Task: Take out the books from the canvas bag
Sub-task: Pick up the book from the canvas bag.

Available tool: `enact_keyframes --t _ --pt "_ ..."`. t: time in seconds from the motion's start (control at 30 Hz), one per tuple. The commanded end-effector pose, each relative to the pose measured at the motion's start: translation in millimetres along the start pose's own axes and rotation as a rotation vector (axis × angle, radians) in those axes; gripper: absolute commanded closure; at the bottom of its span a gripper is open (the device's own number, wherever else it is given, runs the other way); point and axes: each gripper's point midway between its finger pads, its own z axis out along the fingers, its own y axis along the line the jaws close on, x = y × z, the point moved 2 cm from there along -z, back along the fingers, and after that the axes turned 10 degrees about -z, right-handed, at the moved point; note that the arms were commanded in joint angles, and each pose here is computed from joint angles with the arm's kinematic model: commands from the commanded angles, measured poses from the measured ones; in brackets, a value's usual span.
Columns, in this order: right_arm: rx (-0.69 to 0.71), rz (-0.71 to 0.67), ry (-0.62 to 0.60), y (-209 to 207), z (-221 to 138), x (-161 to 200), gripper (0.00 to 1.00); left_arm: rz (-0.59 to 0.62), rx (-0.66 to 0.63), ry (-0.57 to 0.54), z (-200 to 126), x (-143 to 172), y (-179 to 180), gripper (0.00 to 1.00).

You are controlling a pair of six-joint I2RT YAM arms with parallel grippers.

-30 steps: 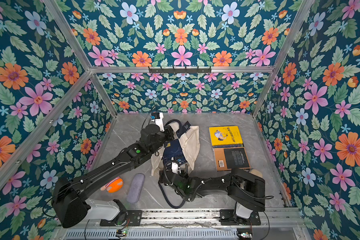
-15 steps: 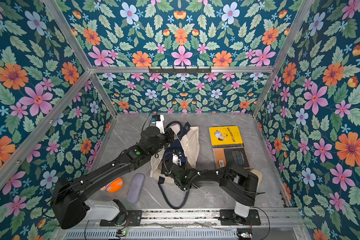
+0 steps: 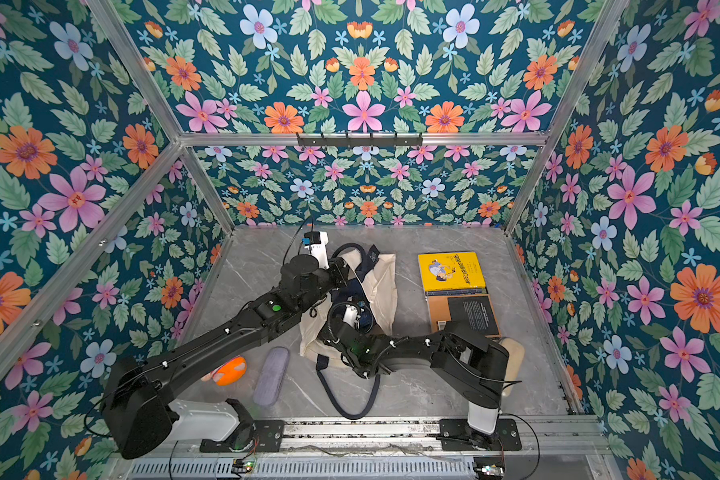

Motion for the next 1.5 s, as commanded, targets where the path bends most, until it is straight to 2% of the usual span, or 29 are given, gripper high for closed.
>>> enact_keyframes --t 0.0,0.33,0.6,0.83,0.97,1.2,1.47 --pt "-0.060 0.146 -0.015 7 7 -3 0.17 -0.035 0.128 -0.082 -6 -22 -29 1.00" --pt "-0.037 0.214 -0.059 -5 21 -21 0.42 -0.010 0.131 -0.067 -4 -17 -30 1.00" --pt "0.070 0.335 -0.009 -40 37 -13 0.44 0.010 0.126 -0.068 -4 -15 -29 1.00" --pt "0.127 0.339 -0.100 -57 38 -30 0.51 0.025 0.129 -0.059 -4 -10 -30 1.00" --pt "0.120 0.345 -0.148 -60 44 -42 0.55 0.024 0.132 -0.055 -3 -7 -30 1.00" --pt "0.024 0.351 -0.201 -53 61 -60 0.60 0.044 0.133 -0.051 -4 -2 -30 1.00" --pt "0.007 0.274 -0.278 -39 65 -84 0.63 0.054 0.129 -0.049 -4 2 -26 1.00"
